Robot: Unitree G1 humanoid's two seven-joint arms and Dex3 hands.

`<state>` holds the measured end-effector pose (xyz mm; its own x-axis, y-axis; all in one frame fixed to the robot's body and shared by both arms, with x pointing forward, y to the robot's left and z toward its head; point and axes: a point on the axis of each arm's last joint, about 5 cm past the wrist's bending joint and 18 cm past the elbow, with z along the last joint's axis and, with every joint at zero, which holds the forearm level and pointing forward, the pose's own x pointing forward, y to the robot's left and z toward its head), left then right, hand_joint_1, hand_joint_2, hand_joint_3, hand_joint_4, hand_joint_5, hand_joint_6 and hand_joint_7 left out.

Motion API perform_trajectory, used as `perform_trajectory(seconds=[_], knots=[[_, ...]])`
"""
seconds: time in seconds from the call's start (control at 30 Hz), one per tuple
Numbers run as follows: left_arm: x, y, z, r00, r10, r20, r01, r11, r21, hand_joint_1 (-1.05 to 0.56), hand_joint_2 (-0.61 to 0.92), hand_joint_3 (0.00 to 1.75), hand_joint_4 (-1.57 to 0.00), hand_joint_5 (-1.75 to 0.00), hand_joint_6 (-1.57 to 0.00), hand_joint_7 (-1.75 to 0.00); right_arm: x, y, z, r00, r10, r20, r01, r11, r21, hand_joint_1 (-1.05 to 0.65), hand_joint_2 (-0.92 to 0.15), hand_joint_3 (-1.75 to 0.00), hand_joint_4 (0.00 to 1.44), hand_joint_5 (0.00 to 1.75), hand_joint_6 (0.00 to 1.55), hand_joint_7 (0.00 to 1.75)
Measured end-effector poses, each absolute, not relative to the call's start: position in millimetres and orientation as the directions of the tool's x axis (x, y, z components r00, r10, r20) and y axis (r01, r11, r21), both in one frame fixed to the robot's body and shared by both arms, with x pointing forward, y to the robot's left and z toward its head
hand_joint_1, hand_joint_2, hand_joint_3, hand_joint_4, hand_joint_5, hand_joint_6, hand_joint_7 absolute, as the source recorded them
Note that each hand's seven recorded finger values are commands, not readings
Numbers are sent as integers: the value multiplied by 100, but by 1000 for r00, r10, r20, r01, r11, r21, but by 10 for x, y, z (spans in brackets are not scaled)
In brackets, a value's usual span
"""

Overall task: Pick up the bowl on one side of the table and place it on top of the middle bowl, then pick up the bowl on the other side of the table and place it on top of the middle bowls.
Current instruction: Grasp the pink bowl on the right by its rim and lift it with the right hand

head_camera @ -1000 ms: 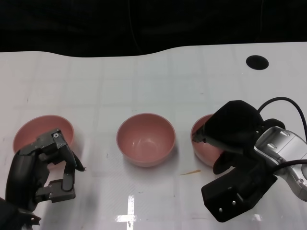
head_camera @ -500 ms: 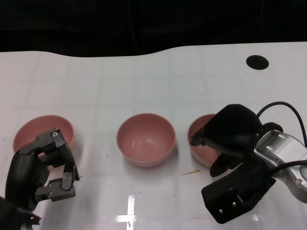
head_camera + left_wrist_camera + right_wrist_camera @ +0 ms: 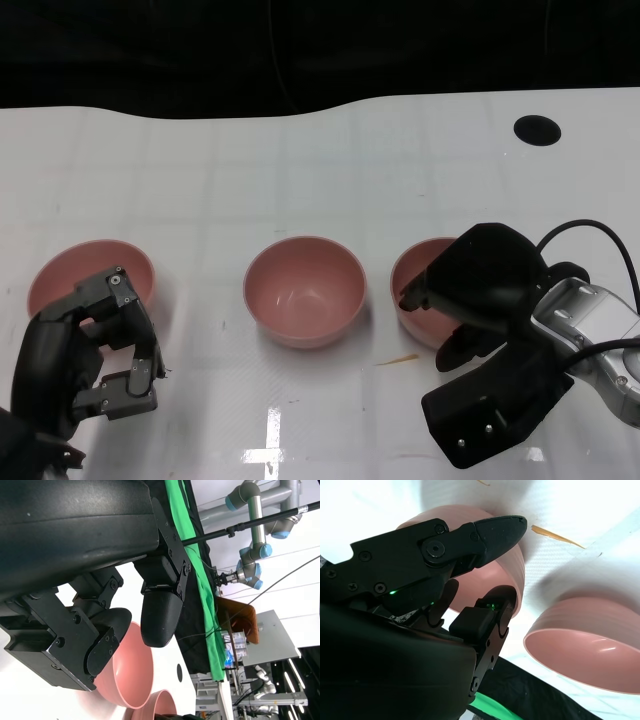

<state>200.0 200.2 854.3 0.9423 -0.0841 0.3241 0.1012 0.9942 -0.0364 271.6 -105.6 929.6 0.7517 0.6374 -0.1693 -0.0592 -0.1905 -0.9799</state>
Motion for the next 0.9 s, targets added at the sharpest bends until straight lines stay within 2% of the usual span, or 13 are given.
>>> perform_trajectory(seconds=[0.27, 0.5, 0.63, 0.67, 0.7, 0.73, 0.8, 0.83, 0.87, 0.9], knots=[[1996, 2011, 8542, 940, -88, 331, 107, 993, -40, 9, 49, 149, -98, -175, -80, -174, 2764, -1110, 9136, 753, 634, -180, -89, -172, -981, -60, -92, -10, 93, 21, 95, 8], [1989, 1999, 8548, 933, -88, 348, 91, 996, 8, 12, 49, 154, -98, -175, -81, -175, 2835, -1165, 9016, 764, 633, -123, -66, -113, -991, -51, -92, -5, 97, 28, 102, 11], [1988, 1999, 8548, 933, -89, 348, 92, 996, 8, 12, 52, 150, -97, -175, -80, -175, 2855, -1205, 8948, 769, 630, -108, -70, -86, -994, -45, -92, -8, 98, 29, 103, 11], [1988, 2000, 8548, 933, -87, 348, 91, 996, 6, 12, 52, 150, -97, -175, -80, -175, 2859, -1208, 8932, 769, 632, -99, -64, -77, -995, -40, -92, -15, 81, 84, 104, 14], [1988, 2001, 8548, 933, -84, 349, 89, 996, 1, 12, 52, 150, -97, -175, -80, -175, 2863, -1210, 8916, 766, 636, -90, -60, -69, -996, -37, -92, -15, 72, 114, 105, 16], [1987, 2004, 8547, 933, -79, 351, 87, 996, -5, 12, 52, 150, -97, -175, -80, -175, 2865, -1210, 8897, 764, 641, -76, -51, -58, -997, -35, -92, -14, 67, 135, 106, 20], [1987, 2007, 8546, 933, -72, 353, 83, 996, -16, 11, 51, 150, -98, -175, -81, -174, 2868, -1206, 8862, 759, 650, -36, -24, -27, -999, -32, -92, -11, 65, 162, 107, 28], [1986, 2009, 8545, 932, -75, 354, 87, 996, -18, 11, 51, 151, -98, -175, -81, -174, 2872, -1203, 8850, 756, 654, -13, -8, -10, -1000, -32, -92, -10, 67, 168, 100, 47], [1986, 2010, 8543, 932, -79, 353, 91, 996, -17, 10, 50, 151, -98, -175, -81, -174, 2876, -1197, 8843, 753, 658, 8, 5, 6, -1000, -29, -92, -13, 71, 172, 86, 82], [1986, 2010, 8542, 932, -80, 353, 92, 996, -17, 10, 50, 151, -99, -175, -81, -174, 2881, -1193, 8839, 750, 661, 25, 15, 20, -1000, -28, -92, -14, 72, 173, 80, 96]])
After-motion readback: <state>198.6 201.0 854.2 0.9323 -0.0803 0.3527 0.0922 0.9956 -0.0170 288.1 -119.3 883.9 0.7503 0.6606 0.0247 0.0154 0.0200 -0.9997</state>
